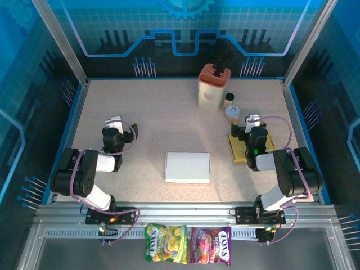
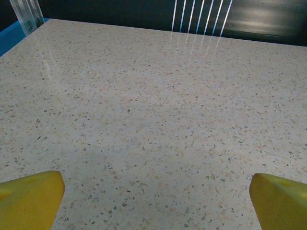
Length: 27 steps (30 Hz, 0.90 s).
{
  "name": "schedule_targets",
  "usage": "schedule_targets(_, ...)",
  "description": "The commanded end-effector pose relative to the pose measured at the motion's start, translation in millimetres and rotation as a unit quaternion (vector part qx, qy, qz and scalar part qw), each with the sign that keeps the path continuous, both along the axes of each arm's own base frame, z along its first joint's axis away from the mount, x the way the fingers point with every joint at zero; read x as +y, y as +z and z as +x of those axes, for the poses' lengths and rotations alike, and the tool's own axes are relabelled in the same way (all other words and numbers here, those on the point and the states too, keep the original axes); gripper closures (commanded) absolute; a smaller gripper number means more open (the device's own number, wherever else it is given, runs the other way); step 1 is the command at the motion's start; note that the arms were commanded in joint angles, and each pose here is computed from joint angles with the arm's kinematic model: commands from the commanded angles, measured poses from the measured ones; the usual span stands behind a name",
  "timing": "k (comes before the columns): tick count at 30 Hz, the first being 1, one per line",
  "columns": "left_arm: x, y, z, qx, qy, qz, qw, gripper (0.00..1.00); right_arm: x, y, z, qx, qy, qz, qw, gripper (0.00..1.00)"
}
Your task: Fold the paper box
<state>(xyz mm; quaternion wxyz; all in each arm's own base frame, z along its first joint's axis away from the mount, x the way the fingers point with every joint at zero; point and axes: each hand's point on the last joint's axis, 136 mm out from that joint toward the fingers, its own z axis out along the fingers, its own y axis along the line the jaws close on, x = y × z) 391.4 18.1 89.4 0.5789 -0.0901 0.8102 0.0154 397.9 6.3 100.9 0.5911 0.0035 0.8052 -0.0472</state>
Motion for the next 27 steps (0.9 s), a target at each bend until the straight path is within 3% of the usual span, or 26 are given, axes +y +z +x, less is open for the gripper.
schedule_targets(1, -1.5, 6.6, 3.0, -0.010, -0.008, -0.001, 1.000, 0.01, -0.2, -0.7, -1.7, 0.005, -0.004, -0.010, 1.000, 0.00)
schedule_targets(14, -1.6, 6.4, 2.7, -0.010, -0.008, -0.001, 1.000, 0.01, 17.3, 0.6, -2.7, -0.002, 0.038, -0.026, 0.999, 0.00)
schedule_targets(27, -1.5, 5.8, 2.5, -0.009, -0.008, -0.001, 1.000, 0.01, 8.5, 1.3, -2.8, -0.003, 0.004, -0.029, 1.000, 0.00)
